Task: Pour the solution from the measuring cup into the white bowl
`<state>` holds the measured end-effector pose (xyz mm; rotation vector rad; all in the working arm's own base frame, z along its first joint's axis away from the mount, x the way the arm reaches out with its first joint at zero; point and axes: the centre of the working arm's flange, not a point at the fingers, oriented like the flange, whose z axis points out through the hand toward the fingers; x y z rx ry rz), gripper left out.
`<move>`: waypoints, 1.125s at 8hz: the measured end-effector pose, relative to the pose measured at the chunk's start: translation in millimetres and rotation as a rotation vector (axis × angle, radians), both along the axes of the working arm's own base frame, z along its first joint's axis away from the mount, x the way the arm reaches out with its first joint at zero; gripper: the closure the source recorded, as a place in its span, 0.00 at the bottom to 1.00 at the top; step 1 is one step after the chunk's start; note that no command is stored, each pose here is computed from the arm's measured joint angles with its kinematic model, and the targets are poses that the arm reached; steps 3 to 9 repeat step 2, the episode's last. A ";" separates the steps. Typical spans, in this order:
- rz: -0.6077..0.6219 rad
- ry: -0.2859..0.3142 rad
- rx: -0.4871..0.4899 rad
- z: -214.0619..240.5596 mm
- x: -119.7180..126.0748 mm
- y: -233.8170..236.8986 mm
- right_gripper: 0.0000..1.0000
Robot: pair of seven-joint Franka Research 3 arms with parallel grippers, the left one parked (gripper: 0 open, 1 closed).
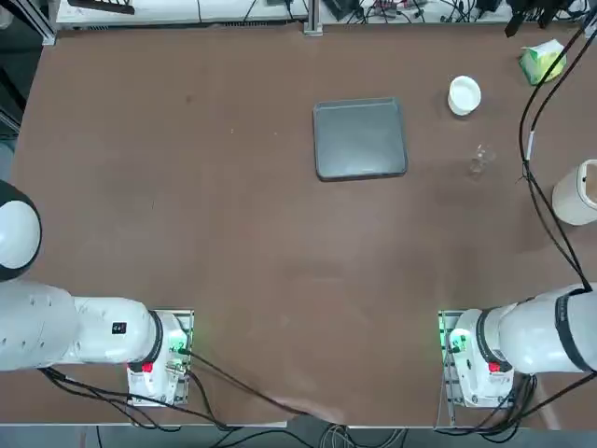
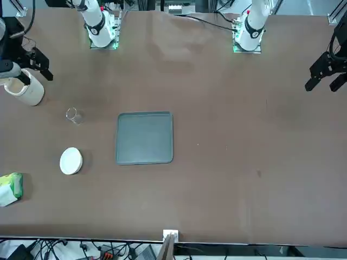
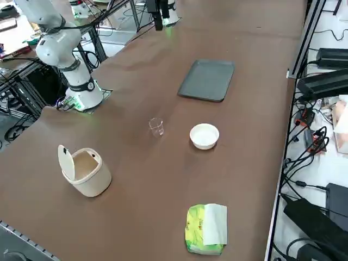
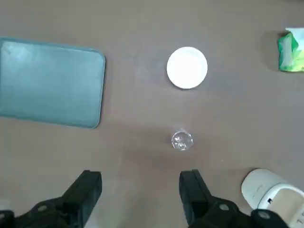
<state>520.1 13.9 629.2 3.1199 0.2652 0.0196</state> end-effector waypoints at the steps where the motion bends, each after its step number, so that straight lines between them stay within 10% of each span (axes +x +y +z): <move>1: -0.017 0.007 0.005 3.2 -0.5 -2.9 0.00; 9: -0.051 0.008 0.010 4.5 -0.4 -5.0 0.00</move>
